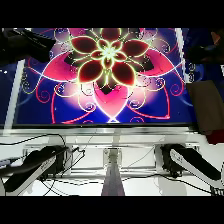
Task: Fold the clothes and pants, and hang the long-sleeved shirts on hangers.
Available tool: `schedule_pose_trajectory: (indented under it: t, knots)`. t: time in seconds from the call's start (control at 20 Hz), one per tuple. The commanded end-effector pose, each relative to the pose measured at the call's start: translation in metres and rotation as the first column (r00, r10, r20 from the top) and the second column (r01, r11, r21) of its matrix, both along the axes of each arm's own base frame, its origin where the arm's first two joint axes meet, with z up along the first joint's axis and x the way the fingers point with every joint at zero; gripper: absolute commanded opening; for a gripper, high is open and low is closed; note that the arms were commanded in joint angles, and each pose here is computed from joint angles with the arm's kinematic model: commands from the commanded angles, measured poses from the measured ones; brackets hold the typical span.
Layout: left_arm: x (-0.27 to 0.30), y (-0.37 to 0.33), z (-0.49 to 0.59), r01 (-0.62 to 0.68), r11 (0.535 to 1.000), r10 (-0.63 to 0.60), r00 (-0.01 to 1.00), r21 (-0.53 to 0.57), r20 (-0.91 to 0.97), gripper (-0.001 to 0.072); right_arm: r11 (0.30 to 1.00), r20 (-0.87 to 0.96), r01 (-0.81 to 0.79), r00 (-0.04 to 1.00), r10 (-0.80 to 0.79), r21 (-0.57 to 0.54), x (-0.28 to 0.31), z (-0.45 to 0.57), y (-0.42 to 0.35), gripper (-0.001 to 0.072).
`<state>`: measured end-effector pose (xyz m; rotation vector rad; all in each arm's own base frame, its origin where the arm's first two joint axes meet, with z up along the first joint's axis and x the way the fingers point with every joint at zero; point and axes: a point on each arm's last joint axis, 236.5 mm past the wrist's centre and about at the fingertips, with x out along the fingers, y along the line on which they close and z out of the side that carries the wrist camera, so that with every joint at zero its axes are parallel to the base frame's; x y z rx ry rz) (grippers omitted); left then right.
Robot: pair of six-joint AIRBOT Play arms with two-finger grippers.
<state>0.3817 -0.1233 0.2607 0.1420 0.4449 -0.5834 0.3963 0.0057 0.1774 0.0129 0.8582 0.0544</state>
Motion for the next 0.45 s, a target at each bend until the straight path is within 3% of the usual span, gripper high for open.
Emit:
schedule_pose_trajectory:
  t: [0.0,0.4]
  knots:
    - [-0.0001,0.0004,0.0006,-0.001,1.000,0.001,1.000,0.000,0.002,0.0159,0.992,0.054,-0.109,0.992,0.112,-0.064,0.0006,0.0132,0.0344,0.0011]
    - [-0.0001,0.0004,0.0006,-0.001,1.000,0.001,1.000,0.000,0.002,0.0159,0.992,0.057,-0.110,0.992,0.114,-0.059,0.0009,0.0137,0.0357,0.0011]
